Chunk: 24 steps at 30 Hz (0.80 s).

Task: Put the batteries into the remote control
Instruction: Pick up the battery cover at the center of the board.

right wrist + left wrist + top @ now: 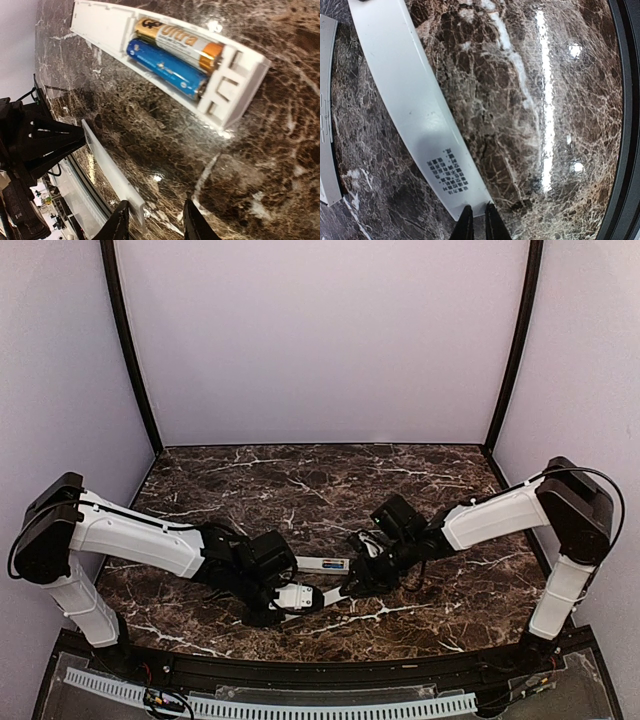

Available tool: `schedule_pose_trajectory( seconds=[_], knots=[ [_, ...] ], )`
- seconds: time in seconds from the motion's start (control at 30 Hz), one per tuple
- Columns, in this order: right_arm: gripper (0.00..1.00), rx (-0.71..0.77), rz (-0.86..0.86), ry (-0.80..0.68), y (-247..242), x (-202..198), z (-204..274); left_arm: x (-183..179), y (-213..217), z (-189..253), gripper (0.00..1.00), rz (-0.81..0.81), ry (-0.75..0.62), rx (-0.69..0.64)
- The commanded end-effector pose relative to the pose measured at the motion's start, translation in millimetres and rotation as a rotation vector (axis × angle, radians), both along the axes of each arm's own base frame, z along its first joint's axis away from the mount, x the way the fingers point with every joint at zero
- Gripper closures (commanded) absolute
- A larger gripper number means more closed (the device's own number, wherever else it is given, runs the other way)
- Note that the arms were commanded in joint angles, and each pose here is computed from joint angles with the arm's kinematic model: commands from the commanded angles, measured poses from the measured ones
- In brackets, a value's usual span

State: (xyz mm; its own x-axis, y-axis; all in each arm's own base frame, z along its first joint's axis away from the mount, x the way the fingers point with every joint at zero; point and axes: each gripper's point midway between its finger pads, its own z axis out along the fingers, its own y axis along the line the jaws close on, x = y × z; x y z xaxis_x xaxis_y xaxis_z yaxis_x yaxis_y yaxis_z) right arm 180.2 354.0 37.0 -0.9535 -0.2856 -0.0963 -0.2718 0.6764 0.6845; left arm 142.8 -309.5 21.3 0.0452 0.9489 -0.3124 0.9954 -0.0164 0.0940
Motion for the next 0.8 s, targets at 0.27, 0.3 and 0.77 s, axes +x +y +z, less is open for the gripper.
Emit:
schedule_pose_trajectory(
  seconds=[0.27,0.3,0.77],
  knots=[
    [0.78,0.216,0.055,0.074,29,-8,12,-11,15,-15,0.90,-0.017,0.036,0.062],
    [0.80,0.221,0.055,0.070,30,-7,12,-11,15,-15,0.90,-0.018,0.035,0.062],
    [1.00,0.250,0.173,-0.040,30,-9,42,14,2,23,0.81,0.075,-0.079,-0.033]
  ],
)
